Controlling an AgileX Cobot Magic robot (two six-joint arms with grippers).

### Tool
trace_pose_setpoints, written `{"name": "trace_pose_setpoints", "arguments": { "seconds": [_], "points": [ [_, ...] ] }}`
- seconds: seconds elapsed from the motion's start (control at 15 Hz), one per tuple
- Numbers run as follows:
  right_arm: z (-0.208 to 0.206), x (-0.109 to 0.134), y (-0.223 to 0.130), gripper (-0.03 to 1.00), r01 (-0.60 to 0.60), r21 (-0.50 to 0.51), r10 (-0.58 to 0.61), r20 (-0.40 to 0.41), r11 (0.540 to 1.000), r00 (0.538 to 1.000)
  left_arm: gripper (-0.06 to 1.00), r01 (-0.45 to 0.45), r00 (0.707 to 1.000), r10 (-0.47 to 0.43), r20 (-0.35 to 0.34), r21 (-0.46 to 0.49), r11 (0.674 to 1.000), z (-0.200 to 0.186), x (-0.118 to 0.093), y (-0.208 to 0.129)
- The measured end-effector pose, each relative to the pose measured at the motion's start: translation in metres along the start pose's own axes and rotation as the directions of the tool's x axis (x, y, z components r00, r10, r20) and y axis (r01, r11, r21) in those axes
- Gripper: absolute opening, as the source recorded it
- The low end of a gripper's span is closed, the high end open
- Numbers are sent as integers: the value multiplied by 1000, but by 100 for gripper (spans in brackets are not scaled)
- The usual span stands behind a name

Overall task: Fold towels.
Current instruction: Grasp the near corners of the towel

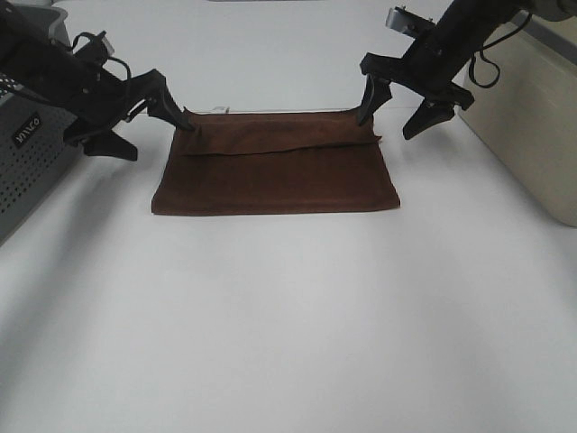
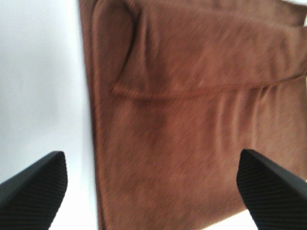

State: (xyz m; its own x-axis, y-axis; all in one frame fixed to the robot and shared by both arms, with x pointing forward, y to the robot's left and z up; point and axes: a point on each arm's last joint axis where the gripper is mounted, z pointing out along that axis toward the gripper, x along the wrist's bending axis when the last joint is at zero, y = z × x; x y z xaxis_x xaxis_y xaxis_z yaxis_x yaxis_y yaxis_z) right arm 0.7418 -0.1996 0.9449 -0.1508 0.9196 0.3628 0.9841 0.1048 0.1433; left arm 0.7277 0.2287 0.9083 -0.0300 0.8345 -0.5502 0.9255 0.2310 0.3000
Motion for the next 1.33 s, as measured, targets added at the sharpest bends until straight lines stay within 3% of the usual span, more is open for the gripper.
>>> {"name": "trace_pose_setpoints", "arguments": {
  "seconds": [0.27,0.6,0.93,1.07,1.13,1.2,1.27,1.33],
  "points": [
    [22,-9,-19,75,-44,119,44,4,992,999,90,13,1000,-12,-17,63,998,6,6,-14],
    [32,-12,-21,75,-28,141,28,-3,990,1000,89,-21,1000,23,-21,64,998,22,-7,-22],
    [57,-20,-25,70,-56,192,62,-27,980,998,72,-11,999,13,-30,81,997,42,-4,-30],
    [64,-19,-26,52,-71,202,85,-60,977,995,63,-15,999,18,-28,89,996,45,-6,-33],
    [69,-19,-27,29,-80,210,98,-76,974,992,44,-18,999,20,-27,105,994,49,-8,-36],
    [70,-20,-27,13,-81,212,100,-76,974,992,25,-20,999,23,-25,122,992,51,-8,-39],
    [70,-20,-27,2,-86,213,104,-75,973,992,8,-25,999,29,-27,135,990,51,-7,-40],
    [69,-20,-27,0,-97,213,114,-69,972,991,3,-21,999,26,-29,149,989,50,-7,-41]
  ]
}}
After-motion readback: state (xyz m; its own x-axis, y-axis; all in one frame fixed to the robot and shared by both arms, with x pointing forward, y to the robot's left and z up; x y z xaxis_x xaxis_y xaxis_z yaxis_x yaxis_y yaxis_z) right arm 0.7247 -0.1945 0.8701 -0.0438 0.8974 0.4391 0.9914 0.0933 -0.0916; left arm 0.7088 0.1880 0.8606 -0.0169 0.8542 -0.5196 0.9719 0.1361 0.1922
